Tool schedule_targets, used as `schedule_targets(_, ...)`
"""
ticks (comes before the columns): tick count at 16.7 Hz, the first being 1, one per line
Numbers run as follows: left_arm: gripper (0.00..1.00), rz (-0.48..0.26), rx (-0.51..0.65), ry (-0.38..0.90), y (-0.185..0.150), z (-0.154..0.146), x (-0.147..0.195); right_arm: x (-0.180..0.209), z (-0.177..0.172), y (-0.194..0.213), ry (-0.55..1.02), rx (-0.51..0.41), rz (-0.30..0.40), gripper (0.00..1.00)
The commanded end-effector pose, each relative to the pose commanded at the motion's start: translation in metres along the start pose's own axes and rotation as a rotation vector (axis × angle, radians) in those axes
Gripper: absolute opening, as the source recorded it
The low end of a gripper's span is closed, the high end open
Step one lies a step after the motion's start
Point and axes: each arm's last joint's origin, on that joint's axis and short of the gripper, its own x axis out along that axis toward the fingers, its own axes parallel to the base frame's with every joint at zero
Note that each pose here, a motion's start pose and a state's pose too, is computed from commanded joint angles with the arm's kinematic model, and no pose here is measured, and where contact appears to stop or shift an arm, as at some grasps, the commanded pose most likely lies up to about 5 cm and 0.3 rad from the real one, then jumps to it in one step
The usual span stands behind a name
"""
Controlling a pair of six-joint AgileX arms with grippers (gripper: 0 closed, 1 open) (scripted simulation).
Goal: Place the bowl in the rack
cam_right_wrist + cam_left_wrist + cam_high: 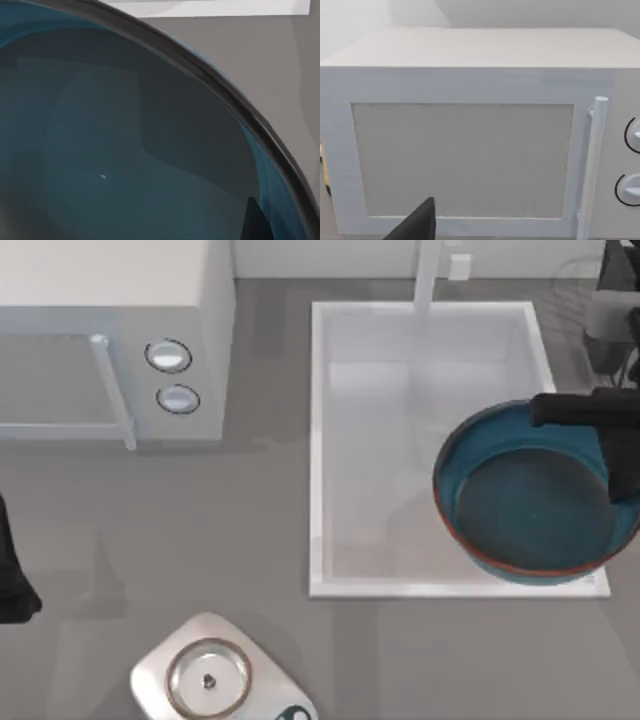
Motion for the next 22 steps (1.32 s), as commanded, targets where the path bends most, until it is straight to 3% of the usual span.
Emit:
schedule_targets(6, 1.0, 0.0, 0.0, 0.0, 0.0, 0.0, 0.0, -0.02, 0.028, -0.071, -0.358, 0.115, 0.249, 0.0)
schedule_targets(10, 1.0, 0.0, 0.0, 0.0, 0.0, 0.0, 0.0, -0.042, 0.032, -0.138, -0.763, 0.137, 0.317, 0.0)
schedule_targets(13, 1.0, 0.0, 0.0, 0.0, 0.0, 0.0, 0.0, -0.065, 0.014, -0.184, -1.088, 0.092, 0.255, 0.0)
schedule_targets(16, 1.0, 0.0, 0.0, 0.0, 0.0, 0.0, 0.0, -0.087, -0.015, -0.213, -1.345, 0.015, 0.123, 0.0)
schedule_targets(19, 1.0, 0.0, 0.0, 0.0, 0.0, 0.0, 0.0, -0.101, -0.04, -0.225, -1.484, -0.05, 0.004, 0.0)
schedule_targets(22, 1.0, 0.0, 0.0, 0.0, 0.0, 0.0, 0.0, -0.104, -0.047, -0.226, -1.516, -0.069, -0.03, 0.0)
